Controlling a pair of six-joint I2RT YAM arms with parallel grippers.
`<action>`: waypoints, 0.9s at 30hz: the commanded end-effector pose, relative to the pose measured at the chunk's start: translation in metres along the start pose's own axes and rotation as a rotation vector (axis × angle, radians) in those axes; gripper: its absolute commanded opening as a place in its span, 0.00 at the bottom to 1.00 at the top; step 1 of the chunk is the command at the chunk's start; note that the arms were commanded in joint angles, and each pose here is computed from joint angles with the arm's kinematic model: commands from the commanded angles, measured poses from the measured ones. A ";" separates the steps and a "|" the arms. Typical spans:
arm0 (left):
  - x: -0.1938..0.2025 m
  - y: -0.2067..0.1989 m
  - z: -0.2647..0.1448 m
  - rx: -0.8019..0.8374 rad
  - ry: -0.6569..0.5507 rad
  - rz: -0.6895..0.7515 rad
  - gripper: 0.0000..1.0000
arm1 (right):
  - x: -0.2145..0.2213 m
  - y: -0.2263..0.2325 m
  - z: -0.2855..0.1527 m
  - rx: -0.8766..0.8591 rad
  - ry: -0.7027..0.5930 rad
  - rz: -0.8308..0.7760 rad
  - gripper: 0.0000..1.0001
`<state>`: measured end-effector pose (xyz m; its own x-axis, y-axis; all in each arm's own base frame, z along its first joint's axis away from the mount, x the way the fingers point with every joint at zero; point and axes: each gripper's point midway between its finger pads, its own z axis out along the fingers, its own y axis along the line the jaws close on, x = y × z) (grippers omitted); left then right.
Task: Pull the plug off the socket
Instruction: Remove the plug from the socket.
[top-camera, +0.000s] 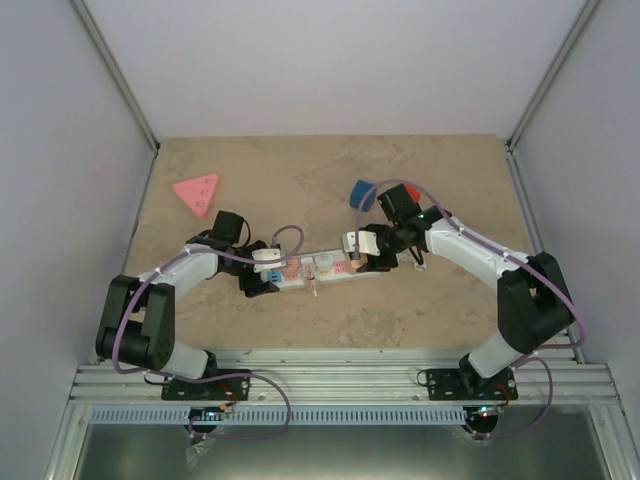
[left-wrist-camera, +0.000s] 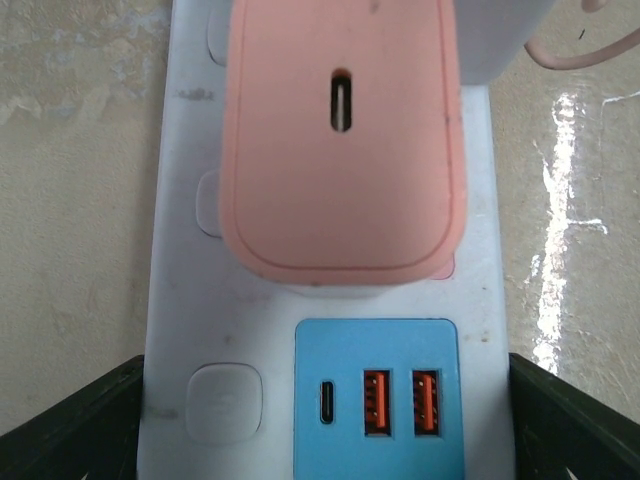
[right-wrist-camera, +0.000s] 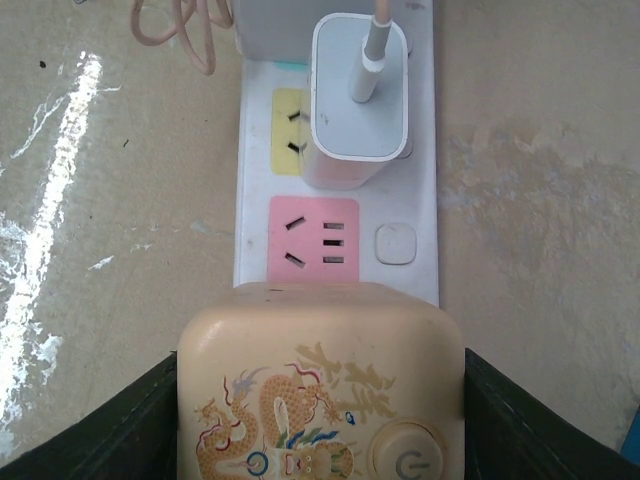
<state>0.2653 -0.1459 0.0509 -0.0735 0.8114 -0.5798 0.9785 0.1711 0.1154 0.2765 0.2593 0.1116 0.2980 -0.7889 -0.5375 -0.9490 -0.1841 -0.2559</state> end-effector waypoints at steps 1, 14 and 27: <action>-0.011 0.010 -0.007 -0.037 -0.045 0.006 0.00 | -0.019 -0.007 -0.006 0.056 0.028 -0.035 0.26; -0.010 0.010 -0.006 -0.034 -0.041 0.003 0.00 | -0.031 0.001 -0.009 0.057 0.049 -0.099 0.26; -0.012 0.011 -0.007 -0.040 -0.046 0.002 0.00 | -0.013 -0.007 -0.013 0.016 -0.006 -0.007 0.26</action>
<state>0.2660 -0.1466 0.0515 -0.0728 0.8085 -0.5840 0.9781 0.1724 0.1167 0.2759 0.2584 0.1169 0.2927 -0.8054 -0.5154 -0.9486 -0.1769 -0.2623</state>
